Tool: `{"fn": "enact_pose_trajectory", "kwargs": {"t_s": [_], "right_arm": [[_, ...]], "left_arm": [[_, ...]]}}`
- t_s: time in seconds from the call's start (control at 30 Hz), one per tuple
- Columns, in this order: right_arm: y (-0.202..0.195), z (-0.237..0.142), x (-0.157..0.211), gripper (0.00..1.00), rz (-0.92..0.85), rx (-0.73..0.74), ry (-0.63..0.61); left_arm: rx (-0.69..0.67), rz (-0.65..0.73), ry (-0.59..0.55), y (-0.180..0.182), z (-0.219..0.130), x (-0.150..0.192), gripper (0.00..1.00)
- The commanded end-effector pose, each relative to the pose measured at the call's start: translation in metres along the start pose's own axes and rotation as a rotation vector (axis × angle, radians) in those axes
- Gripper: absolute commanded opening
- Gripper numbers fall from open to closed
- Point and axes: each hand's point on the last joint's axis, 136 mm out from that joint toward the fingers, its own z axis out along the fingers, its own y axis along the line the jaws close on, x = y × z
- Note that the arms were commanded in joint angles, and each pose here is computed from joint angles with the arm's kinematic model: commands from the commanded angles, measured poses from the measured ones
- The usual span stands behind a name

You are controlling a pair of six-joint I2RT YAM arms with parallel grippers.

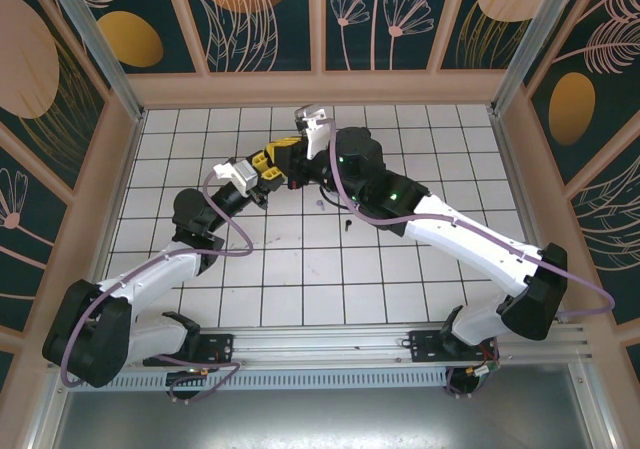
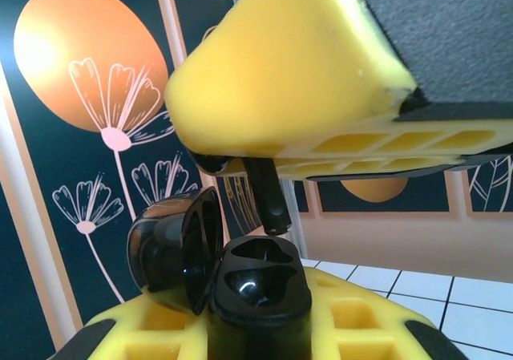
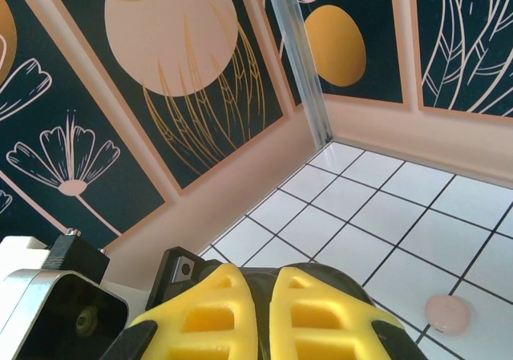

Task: Insert the wireless bluetooth earbuds into the charging case

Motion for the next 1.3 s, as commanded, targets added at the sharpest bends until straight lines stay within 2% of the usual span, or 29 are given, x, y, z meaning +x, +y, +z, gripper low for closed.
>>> {"fn": "enact_pose_trajectory", "kwargs": {"t_s": [0.0, 0.5, 1.07, 1.27], "right_arm": [[0.003, -0.006, -0.013, 0.04, -0.024, -0.009, -0.055], [-0.017, -0.005, 0.000, 0.02, -0.009, 0.033, -0.030], [-0.021, -0.010, 0.033, 0.01, -0.052, 0.008, 0.008], [-0.018, -0.008, 0.023, 0.01, -0.052, -0.003, -0.017]], "left_arm": [[0.032, 0.011, -0.059, -0.004, 0.003, -0.025, 0.00], [0.049, 0.010, -0.089, -0.007, 0.001, -0.039, 0.00], [0.085, -0.024, -0.112, -0.011, 0.004, -0.052, 0.00], [0.102, -0.022, -0.100, -0.014, 0.004, -0.048, 0.00]]}}
